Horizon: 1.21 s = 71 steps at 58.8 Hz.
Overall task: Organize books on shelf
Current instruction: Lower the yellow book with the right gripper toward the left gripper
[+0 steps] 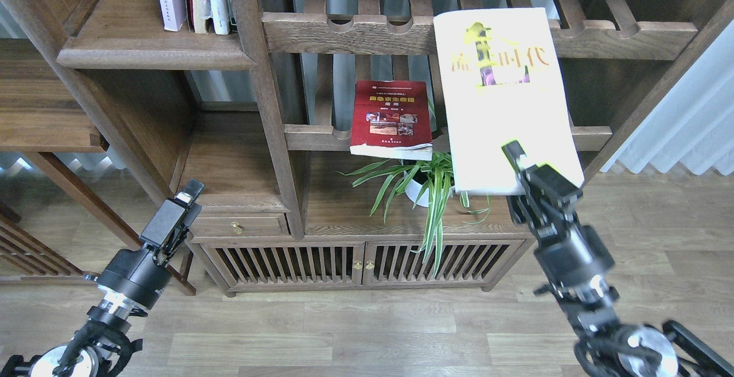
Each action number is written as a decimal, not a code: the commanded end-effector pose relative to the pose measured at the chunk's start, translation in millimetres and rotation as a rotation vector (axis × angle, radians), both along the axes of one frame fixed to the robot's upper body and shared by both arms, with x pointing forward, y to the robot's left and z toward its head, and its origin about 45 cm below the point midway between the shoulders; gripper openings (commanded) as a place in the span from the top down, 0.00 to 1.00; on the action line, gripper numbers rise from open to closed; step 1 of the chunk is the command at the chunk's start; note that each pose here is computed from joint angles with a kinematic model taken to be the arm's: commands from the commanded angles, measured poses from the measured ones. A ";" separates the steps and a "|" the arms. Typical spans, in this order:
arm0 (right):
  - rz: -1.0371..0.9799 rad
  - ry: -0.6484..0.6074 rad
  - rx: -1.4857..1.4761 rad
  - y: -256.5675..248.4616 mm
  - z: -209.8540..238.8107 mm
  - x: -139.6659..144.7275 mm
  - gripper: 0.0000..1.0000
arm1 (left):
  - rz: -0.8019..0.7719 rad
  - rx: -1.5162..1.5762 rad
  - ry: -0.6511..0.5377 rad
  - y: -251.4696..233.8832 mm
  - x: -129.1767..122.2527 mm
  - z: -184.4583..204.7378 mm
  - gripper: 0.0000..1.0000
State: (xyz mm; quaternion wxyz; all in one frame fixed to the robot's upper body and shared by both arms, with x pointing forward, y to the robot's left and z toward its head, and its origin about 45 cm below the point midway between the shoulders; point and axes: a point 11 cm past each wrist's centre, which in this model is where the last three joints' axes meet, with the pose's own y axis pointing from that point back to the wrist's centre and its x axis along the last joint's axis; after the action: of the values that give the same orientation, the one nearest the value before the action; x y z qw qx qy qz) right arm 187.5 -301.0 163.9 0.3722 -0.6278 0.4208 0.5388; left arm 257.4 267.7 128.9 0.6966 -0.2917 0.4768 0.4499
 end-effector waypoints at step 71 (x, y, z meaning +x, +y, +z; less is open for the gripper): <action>0.212 0.363 -0.087 23.9 -102.7 -68.9 0.96 | 0.034 -0.530 0.291 -46.5 -74.7 -49.9 0.01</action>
State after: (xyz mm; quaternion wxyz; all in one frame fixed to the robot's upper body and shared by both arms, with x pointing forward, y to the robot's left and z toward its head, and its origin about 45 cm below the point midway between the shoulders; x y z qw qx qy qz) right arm 108.8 -283.2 59.0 0.2093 -0.5631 0.4493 0.6613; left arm 180.9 211.2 75.2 0.5612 -0.3478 0.6518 0.3732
